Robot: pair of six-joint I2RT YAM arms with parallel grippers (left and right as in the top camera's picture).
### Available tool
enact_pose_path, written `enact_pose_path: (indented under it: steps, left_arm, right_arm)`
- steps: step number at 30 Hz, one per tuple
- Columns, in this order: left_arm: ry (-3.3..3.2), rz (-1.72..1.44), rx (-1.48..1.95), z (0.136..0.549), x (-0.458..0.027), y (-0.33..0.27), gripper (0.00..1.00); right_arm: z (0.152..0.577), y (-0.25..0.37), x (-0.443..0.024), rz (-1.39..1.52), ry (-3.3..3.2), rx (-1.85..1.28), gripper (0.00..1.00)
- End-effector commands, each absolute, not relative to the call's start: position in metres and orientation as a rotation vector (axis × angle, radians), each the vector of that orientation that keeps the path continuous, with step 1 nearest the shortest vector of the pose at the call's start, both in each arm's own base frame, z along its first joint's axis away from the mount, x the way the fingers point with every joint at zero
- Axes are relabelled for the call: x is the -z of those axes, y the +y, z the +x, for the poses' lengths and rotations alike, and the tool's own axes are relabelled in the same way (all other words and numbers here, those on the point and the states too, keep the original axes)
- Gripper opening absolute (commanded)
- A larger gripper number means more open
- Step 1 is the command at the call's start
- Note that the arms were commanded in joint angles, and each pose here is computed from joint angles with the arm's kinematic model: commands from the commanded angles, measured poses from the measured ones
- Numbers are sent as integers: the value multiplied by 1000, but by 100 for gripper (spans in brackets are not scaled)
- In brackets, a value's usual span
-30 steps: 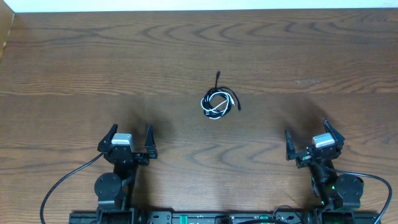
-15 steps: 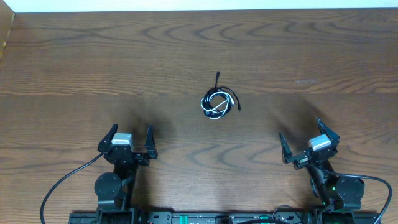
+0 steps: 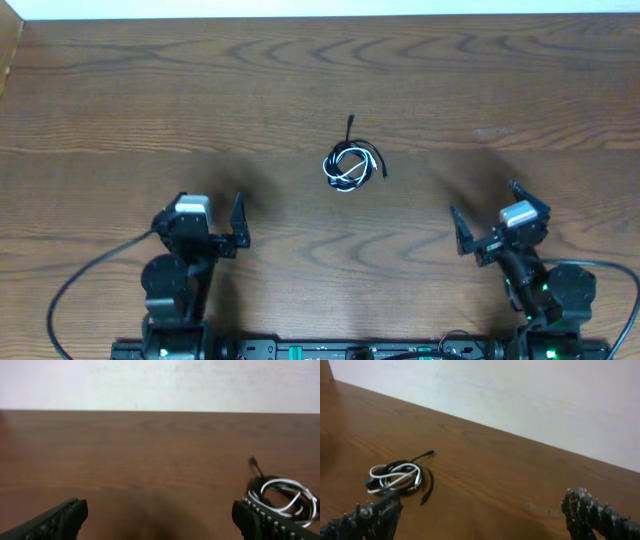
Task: Untangle cables
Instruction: 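Move the left gripper forward over the cable bundle, right gripper alongside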
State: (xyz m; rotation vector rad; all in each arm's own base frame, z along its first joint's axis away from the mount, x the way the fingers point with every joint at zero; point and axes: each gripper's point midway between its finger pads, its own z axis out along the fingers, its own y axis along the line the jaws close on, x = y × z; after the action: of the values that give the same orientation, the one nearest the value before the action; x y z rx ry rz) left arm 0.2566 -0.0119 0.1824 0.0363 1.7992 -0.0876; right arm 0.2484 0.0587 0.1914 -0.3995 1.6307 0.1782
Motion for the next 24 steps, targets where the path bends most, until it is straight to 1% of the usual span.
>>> enact_pose_path:
  steps: [1,7,24]
  left_arm:
    - [1822,63,71,266,-210,-12,98]
    - [1964,57,81,281,-231,-12,98]
    - [2307,56,129,338,-281,-17,98]
  right_arm:
    - [256,62,-218,-441,1617,-160,99]
    - [280,62,-248,-449,1671,-169,99]
    - [343,86,-292,-565,1914,-390,99]
